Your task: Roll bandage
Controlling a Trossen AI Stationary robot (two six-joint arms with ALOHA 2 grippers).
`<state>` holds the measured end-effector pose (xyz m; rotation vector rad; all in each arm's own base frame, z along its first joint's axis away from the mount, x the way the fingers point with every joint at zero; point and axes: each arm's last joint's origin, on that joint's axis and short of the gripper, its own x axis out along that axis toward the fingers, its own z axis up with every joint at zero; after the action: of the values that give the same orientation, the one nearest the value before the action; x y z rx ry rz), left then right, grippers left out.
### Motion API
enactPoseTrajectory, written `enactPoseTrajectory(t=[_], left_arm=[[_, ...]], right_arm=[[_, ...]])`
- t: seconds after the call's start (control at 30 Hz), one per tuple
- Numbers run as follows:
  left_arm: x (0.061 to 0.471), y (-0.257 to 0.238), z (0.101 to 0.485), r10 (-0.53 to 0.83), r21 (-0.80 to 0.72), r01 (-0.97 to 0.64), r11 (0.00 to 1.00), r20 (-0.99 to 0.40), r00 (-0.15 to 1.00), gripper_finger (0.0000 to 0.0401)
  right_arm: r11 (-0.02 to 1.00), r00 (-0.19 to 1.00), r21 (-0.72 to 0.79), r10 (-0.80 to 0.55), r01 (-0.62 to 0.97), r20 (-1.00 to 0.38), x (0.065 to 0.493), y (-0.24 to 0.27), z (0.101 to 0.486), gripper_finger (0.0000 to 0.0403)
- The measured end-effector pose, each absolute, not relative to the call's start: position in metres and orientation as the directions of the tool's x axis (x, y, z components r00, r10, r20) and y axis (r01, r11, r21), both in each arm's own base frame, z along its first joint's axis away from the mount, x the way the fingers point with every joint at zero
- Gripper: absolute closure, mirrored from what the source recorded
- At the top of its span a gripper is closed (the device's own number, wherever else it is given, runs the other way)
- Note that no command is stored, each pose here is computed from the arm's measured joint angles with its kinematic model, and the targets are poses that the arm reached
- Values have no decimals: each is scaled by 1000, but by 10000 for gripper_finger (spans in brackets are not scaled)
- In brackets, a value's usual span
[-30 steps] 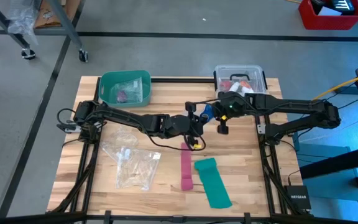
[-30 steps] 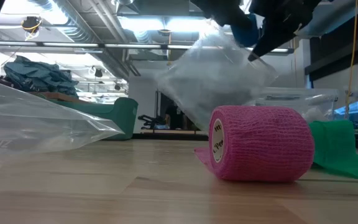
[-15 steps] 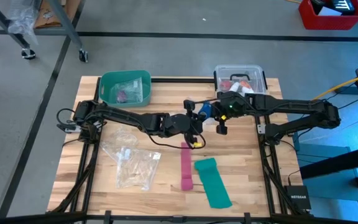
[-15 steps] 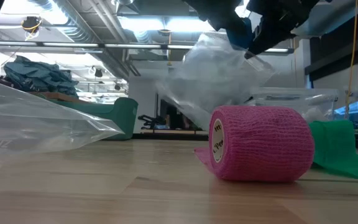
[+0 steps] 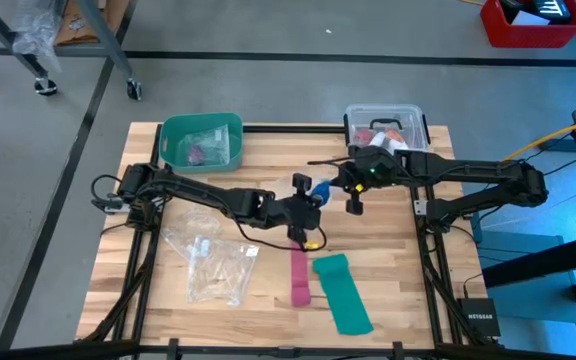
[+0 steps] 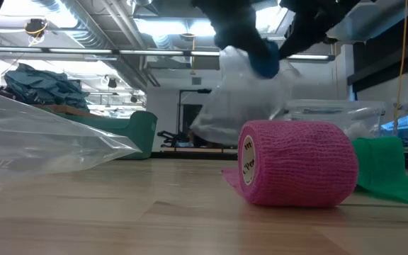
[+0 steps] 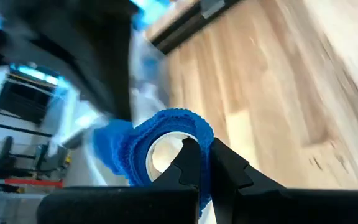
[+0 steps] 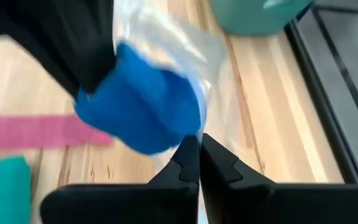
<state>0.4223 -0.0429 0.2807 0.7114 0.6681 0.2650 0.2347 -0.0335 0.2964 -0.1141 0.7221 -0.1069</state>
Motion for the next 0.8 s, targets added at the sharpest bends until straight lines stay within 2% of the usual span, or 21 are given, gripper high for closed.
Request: enactPoseTrajectory(t=[0.1, 0.23, 0.6, 0.8], left_arm=[[420, -42, 277, 441, 664, 13, 748, -511, 738, 399], [421, -41, 278, 451, 653, -26, 757, -494, 744, 399], [419, -36, 289, 624, 676, -259, 690, -374, 686, 399], [422, -34, 295, 637, 647, -328, 688, -322, 700, 399]], right_arm=[[993, 795, -117, -92, 27, -600, 239, -33, 301, 402], [996, 841, -80, -14, -35, -541, 243, -31, 307, 402], [999, 757, -36, -8, -20, -653, 234, -30, 297, 402], [998, 797, -7, 46, -63, -602, 238, -29, 302, 402]])
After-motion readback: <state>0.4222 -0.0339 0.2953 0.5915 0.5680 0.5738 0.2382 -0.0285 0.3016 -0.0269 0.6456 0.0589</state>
